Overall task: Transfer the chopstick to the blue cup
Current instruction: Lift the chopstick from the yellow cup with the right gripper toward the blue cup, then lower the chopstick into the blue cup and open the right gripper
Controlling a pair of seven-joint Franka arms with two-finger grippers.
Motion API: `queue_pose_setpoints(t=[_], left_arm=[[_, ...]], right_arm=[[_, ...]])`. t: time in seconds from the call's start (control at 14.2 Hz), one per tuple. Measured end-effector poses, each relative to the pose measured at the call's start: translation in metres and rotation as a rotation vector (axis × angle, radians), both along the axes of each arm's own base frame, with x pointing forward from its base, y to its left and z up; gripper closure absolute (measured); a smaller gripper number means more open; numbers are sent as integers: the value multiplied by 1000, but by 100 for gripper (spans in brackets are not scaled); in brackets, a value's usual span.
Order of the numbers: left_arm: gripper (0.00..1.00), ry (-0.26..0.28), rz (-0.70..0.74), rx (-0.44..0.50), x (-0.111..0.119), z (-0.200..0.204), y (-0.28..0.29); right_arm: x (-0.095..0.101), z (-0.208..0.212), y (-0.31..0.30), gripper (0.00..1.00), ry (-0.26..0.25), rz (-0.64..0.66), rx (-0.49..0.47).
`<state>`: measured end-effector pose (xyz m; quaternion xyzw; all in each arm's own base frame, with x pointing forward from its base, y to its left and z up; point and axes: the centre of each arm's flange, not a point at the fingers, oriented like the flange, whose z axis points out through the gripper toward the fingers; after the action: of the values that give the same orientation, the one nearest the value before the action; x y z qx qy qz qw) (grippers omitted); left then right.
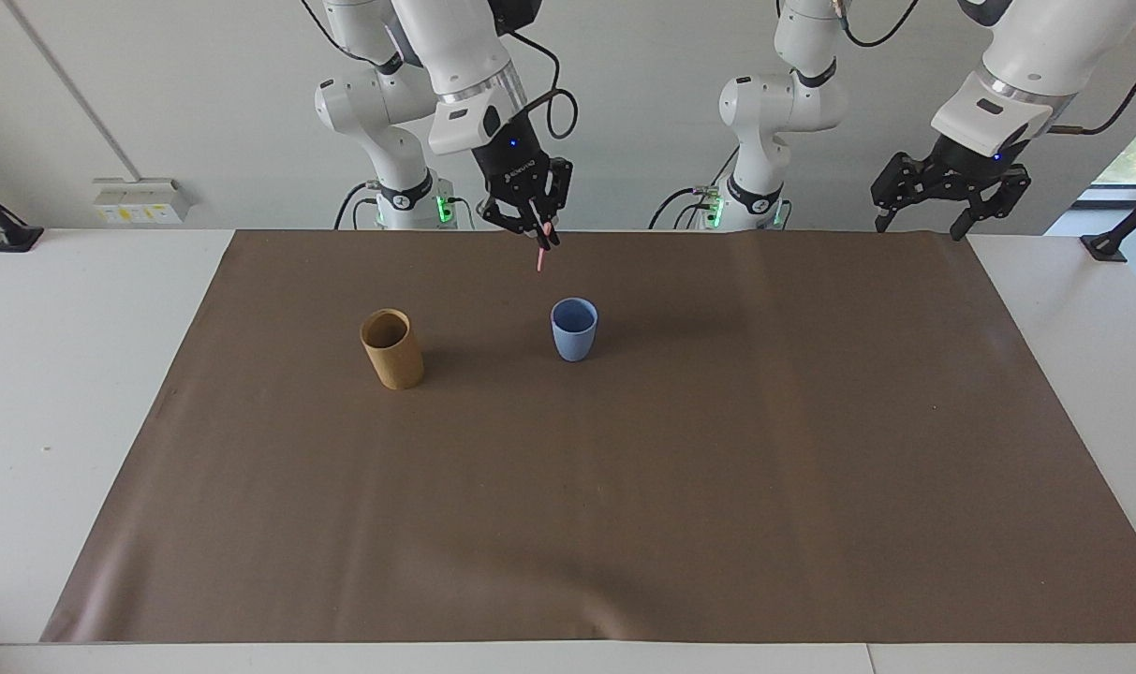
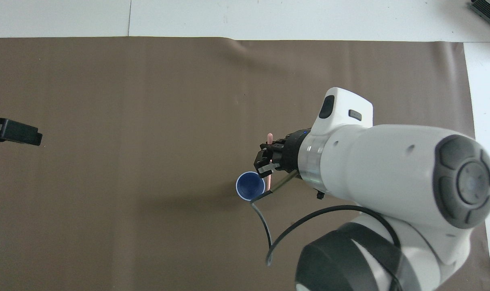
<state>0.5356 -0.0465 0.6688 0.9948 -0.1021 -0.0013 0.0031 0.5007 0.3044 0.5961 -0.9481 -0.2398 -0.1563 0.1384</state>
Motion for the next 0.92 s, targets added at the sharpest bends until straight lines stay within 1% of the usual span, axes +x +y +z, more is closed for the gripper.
queue_pose_setpoints(t=[0.21, 0.35, 0.64, 0.85, 0.92], left_arm=[[0, 0, 0, 0, 0, 0, 0], [0, 0, 0, 0, 0, 0, 0], [0, 0, 0, -1, 0, 0, 0], [0, 1, -3, -17, 0, 0, -3], [0, 2, -3, -18, 0, 0, -3]], right_arm=[[6, -39, 37, 91, -13, -4, -37], [9, -55, 46, 91, -3, 7, -50], [9, -76, 45, 91, 19, 5, -65], [7, -103, 43, 91, 5, -6, -60], [7, -112, 42, 86, 1, -9, -59]])
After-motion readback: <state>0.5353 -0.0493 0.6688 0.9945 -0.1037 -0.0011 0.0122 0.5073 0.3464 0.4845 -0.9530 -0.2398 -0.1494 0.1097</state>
